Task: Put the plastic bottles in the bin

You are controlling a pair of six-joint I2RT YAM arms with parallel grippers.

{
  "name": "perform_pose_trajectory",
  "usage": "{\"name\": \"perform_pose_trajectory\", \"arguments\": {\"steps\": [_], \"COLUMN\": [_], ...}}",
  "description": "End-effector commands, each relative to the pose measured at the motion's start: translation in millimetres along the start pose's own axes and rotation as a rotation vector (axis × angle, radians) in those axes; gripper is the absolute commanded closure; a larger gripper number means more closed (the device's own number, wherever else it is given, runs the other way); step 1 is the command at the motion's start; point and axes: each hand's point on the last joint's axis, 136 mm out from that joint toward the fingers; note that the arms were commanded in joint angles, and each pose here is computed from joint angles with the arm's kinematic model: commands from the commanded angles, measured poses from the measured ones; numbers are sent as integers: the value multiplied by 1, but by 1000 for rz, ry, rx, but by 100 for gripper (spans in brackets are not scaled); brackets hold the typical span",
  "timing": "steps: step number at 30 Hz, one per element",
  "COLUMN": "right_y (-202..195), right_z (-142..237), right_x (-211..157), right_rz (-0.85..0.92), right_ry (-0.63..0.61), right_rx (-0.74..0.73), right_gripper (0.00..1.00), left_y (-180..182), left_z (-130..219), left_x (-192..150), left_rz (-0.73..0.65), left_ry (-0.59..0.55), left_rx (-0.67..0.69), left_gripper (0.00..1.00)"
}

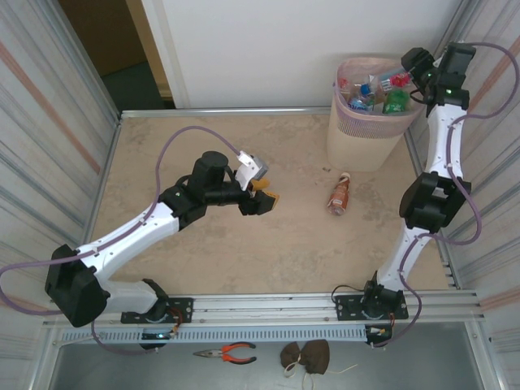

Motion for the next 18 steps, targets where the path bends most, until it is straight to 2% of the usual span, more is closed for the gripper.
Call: {"name": "perform_pose_trajectory", "arguments": {"steps": [1, 5, 9, 13, 18], "right_y": [7, 15, 24, 33, 20], "right_z": [51, 64, 60, 40, 3], "right_x": [52, 61, 56, 40, 9], "right_rz": [107, 126, 129, 131, 99], "right_ry": [-124, -152, -133, -77, 21], "right_rx": [-69, -61, -15, 59, 68], "right_gripper": [27, 29, 38, 43, 48], "left_y": [-6, -7, -7, -9, -8], "left_z": [7, 7, 7, 7, 9], "left_x": [6, 7, 7, 8, 7], "left_rz": [-2, -3, -4, -3, -3], "left_ry": [-25, -27, -24, -23, -21], "left_rx": [-23, -27, -28, -34, -29], "left_gripper": [38, 38, 38, 38, 38]}}
Point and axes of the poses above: each hand's point on the last joint's axis, 136 mm out from that joint toward the fingers, its own z axis back along the fingers, its own y axis along the line the jaws close on, x = y × z, and after that the axes turned 14 degrees about z, right-handed
